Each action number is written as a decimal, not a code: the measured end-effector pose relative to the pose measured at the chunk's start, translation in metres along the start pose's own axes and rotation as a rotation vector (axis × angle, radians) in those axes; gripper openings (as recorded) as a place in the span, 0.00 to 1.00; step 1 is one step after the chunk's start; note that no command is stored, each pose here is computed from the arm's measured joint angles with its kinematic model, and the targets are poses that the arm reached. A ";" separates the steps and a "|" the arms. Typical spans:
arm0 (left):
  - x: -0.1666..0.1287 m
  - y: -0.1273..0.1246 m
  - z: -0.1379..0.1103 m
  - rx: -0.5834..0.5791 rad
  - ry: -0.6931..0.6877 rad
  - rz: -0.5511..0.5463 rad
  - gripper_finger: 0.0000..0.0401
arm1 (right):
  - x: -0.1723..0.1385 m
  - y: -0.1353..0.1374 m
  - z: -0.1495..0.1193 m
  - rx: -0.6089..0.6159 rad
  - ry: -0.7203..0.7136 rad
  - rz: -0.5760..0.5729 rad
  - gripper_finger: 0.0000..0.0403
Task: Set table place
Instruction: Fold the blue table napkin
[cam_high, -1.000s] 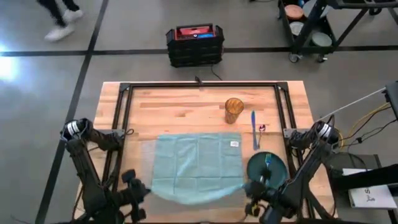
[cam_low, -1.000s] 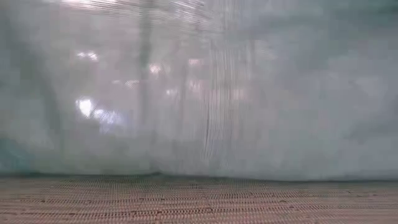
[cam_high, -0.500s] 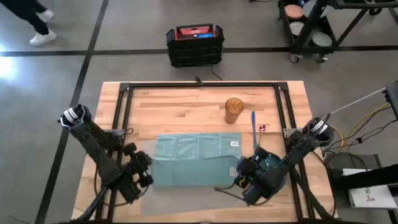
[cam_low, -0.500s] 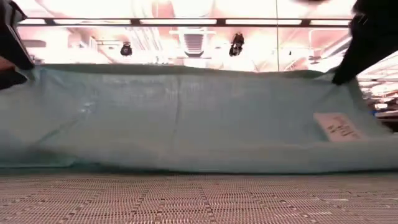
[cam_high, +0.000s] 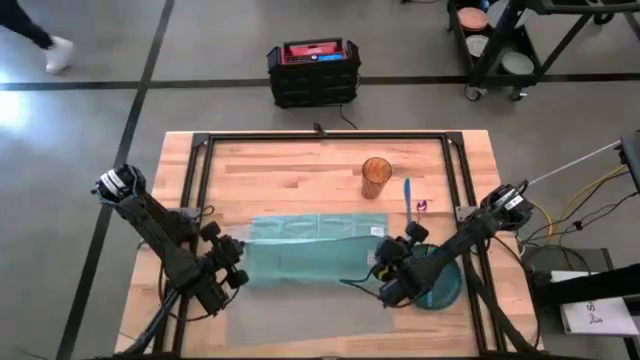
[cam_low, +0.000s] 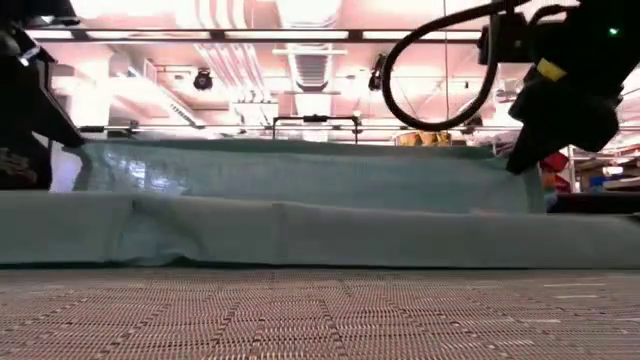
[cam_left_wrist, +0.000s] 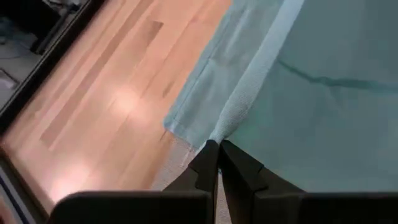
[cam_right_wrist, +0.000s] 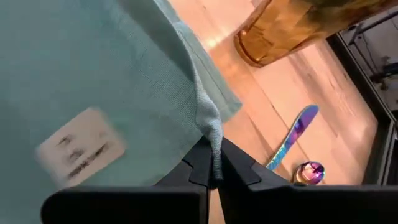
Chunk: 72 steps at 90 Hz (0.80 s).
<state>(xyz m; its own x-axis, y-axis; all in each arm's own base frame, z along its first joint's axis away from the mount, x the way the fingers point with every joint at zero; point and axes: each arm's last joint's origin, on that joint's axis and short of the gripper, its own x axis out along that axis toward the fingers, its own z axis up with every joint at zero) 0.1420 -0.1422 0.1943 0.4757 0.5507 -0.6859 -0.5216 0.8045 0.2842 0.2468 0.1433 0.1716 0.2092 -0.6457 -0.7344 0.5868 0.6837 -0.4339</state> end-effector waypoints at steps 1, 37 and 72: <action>0.000 0.000 0.000 0.001 0.000 0.001 0.00 | 0.000 0.000 0.000 -0.002 0.001 -0.001 0.00; 0.010 0.002 -0.011 0.008 0.003 0.009 0.00 | 0.011 -0.005 -0.008 -0.030 0.019 -0.041 0.00; 0.008 -0.001 -0.004 -0.029 0.003 -0.008 0.01 | 0.012 -0.005 -0.007 -0.053 0.018 -0.042 0.00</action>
<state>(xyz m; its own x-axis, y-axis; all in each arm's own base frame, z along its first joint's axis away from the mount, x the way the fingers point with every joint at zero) 0.1436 -0.1395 0.1862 0.4775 0.5438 -0.6901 -0.5384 0.8018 0.2593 0.2406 0.1347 0.1615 0.1705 -0.6681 -0.7242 0.5523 0.6735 -0.4913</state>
